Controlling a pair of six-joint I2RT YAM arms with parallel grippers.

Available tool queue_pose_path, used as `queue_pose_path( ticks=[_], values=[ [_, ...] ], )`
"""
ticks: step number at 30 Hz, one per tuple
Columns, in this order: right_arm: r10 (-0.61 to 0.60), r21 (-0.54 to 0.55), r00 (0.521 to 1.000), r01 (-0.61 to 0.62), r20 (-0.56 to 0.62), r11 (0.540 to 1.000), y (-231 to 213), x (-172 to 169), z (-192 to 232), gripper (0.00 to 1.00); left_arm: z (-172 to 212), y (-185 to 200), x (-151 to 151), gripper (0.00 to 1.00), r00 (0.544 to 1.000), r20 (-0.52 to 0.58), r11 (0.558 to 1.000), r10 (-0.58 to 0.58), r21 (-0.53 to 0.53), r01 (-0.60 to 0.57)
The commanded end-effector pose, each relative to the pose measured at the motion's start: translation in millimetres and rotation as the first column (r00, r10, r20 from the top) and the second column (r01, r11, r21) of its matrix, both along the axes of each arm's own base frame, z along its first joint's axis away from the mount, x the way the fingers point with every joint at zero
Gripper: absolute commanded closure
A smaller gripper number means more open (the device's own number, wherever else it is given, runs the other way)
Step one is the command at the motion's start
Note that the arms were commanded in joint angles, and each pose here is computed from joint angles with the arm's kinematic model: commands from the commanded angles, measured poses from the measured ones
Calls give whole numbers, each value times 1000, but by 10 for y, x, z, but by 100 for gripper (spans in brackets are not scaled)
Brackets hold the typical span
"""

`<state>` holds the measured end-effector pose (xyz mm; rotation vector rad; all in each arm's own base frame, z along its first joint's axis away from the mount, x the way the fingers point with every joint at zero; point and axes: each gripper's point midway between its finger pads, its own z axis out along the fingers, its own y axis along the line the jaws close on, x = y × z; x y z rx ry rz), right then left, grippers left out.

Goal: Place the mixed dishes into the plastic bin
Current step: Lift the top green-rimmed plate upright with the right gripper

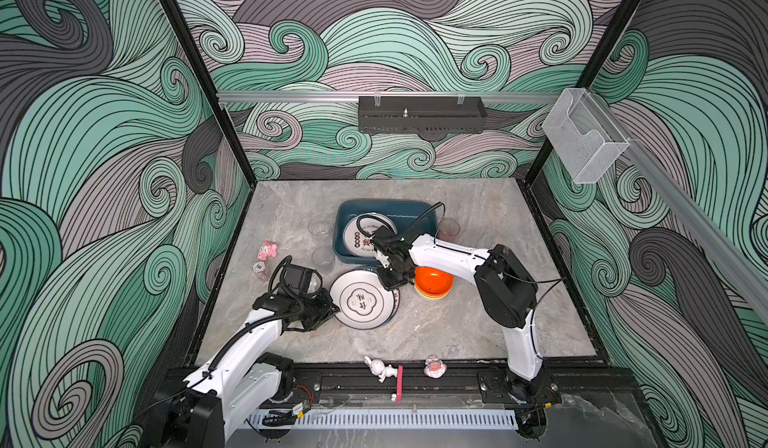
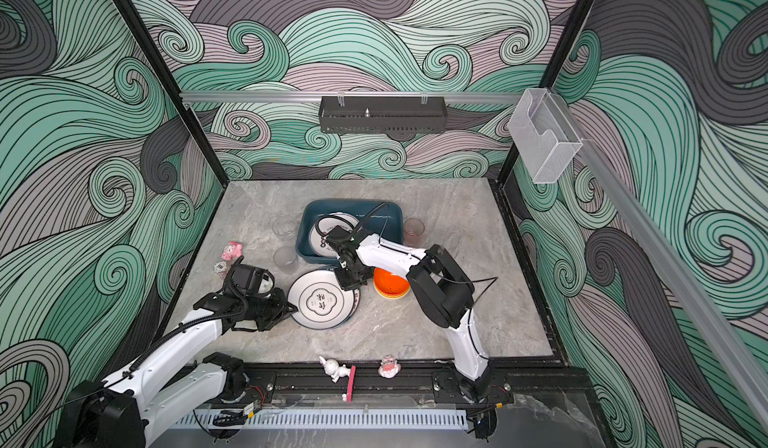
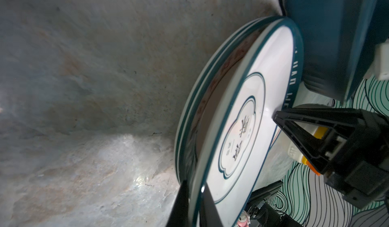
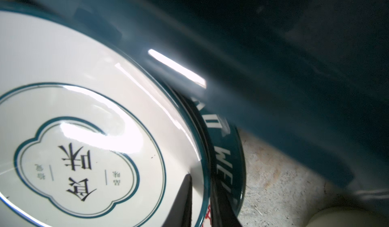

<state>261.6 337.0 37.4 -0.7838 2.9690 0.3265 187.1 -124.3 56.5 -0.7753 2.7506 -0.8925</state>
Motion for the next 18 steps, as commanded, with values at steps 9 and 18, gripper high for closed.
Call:
queue_pose_path(
  ticks=[9,18],
  values=[
    [-20,105,994,9,107,994,24,32,629,59,220,-5,24,100,999,40,1000,-5,-2,5],
    [-78,214,982,40,170,976,-122,40,1163,54,601,-39,89,100,991,134,999,-12,-36,17]
  ],
)
